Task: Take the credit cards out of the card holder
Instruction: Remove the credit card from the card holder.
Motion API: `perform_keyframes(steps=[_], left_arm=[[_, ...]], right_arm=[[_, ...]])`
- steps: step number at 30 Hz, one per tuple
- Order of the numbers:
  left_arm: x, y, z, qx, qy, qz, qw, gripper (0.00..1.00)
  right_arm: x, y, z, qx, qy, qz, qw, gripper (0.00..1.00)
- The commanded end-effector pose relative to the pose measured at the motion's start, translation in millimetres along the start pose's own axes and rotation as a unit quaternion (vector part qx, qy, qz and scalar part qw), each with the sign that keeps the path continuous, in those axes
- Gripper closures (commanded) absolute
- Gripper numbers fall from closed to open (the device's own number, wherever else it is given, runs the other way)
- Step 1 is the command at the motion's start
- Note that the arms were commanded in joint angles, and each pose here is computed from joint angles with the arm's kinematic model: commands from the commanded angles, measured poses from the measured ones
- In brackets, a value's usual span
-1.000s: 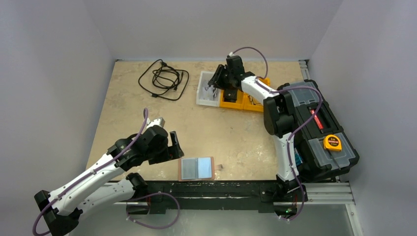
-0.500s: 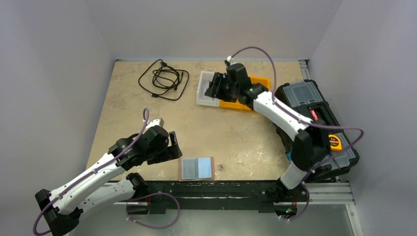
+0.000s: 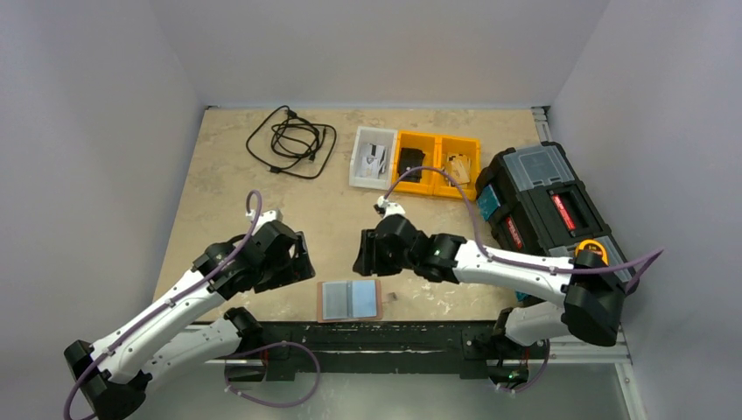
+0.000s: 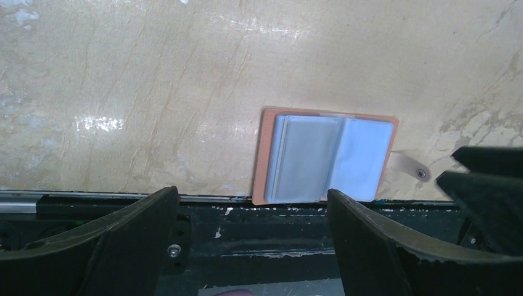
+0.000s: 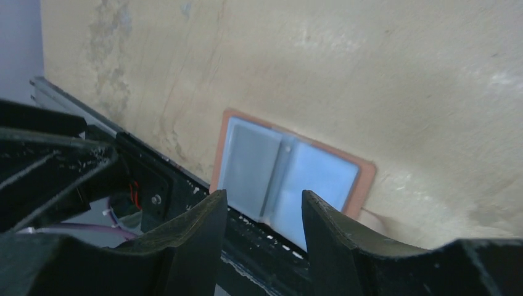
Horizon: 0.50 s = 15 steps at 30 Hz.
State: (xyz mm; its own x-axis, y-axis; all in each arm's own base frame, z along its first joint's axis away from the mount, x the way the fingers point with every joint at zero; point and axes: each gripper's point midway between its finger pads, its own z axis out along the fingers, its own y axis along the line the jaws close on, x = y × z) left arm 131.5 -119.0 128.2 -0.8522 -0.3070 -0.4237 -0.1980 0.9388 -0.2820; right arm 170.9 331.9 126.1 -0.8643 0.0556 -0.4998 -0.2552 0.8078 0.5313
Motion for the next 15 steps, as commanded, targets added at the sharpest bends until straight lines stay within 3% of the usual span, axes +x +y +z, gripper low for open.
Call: perform_keyframes(steps=[1, 6, 15], left_arm=[[-5, 1, 1, -0.004, -0.004, -0.008, 1.0, 0.1], [0, -1, 7, 0.006, 0.011, -0.025, 1.0, 0.09], [1, 6, 14, 0.009, 0.021, -0.048, 0.999, 0.09]], right_arm=[[16, 15, 12, 0.008, -0.022, 0.013, 1.0, 0.52], [45, 35, 30, 0.028, -0.004, -0.023, 0.999, 0.52], [78, 31, 65, 0.077, 0.035, -0.059, 0.995, 0.53]])
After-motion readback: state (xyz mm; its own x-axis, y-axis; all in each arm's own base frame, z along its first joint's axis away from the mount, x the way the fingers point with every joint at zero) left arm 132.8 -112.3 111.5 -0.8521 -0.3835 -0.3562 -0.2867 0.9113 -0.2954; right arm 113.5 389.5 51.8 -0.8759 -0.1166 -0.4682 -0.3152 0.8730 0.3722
